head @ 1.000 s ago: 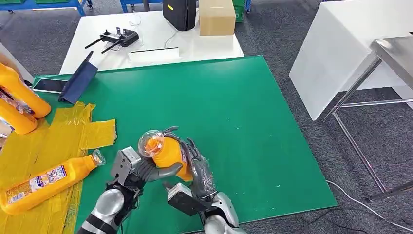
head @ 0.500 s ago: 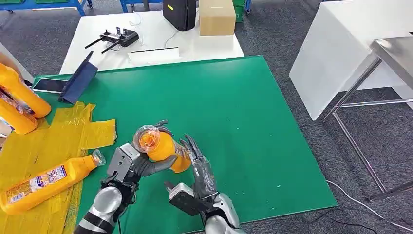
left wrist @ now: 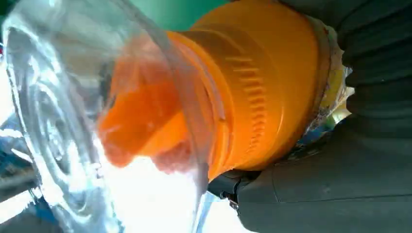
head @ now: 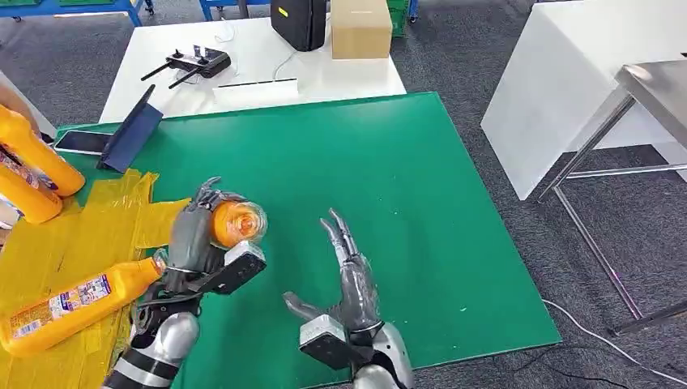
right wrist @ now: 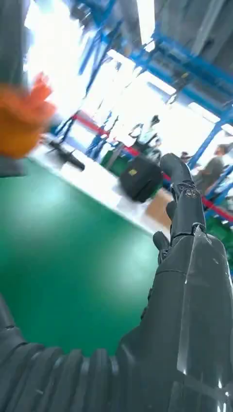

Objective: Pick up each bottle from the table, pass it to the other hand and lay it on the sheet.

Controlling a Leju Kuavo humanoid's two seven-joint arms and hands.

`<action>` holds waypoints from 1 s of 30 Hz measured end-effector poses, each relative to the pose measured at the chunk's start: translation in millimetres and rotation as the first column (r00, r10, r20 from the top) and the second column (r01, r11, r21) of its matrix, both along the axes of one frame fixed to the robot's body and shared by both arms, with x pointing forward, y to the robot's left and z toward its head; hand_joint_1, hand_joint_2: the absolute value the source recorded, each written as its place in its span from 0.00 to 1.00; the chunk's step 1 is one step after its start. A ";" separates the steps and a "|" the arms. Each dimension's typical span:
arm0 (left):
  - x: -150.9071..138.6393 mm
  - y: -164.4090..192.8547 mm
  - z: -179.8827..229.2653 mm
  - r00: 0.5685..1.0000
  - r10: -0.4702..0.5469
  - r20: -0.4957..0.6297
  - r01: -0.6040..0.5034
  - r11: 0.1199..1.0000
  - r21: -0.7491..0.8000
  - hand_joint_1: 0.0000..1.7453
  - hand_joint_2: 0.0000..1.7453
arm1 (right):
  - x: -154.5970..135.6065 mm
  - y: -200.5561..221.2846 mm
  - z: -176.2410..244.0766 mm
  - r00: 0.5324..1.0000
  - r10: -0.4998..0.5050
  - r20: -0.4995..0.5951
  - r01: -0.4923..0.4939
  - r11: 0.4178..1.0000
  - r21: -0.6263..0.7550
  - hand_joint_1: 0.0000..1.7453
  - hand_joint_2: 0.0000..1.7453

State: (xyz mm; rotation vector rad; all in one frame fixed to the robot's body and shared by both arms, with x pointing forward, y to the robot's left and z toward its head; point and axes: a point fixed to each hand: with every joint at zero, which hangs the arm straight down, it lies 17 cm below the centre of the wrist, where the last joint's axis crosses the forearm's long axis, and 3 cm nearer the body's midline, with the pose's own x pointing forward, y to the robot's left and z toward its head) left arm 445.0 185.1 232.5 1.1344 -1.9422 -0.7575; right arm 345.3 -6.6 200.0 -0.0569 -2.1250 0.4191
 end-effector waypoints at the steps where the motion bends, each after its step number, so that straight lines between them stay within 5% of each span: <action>1: -2.1 8.4 6.9 0.997 0.057 0.051 -0.061 0.996 0.068 1.00 1.00 | -1.0 -6.1 7.5 1.000 -0.013 0.017 0.013 1.000 0.010 0.00 1.00; 5: -3.7 41.5 20.9 0.965 0.198 0.169 -0.234 0.945 0.227 1.00 1.00 | -6.0 -23.0 26.2 0.998 -0.047 0.051 0.045 0.998 0.047 0.00 1.00; 13: 17.9 135.1 33.4 0.870 0.453 0.194 -0.491 0.822 0.288 1.00 1.00 | -11.8 -36.6 42.5 0.994 -0.075 0.083 0.068 0.994 0.083 0.00 1.00; 20: 50.2 141.6 24.1 0.883 0.434 0.180 -0.467 0.769 0.436 1.00 1.00 | -10.8 -36.3 45.8 0.994 -0.063 0.089 0.054 0.994 0.092 0.00 1.00; 22: 100.4 178.2 20.1 0.867 0.474 0.153 -0.471 0.678 0.564 1.00 1.00 | -7.2 -34.1 52.5 0.994 -0.044 0.101 0.034 0.994 0.101 0.00 1.00; 30: 122.4 205.7 11.5 0.845 0.520 0.125 -0.475 0.623 0.622 1.00 1.00 | -5.1 -33.4 57.3 0.993 -0.040 0.113 0.028 0.994 0.102 0.00 1.00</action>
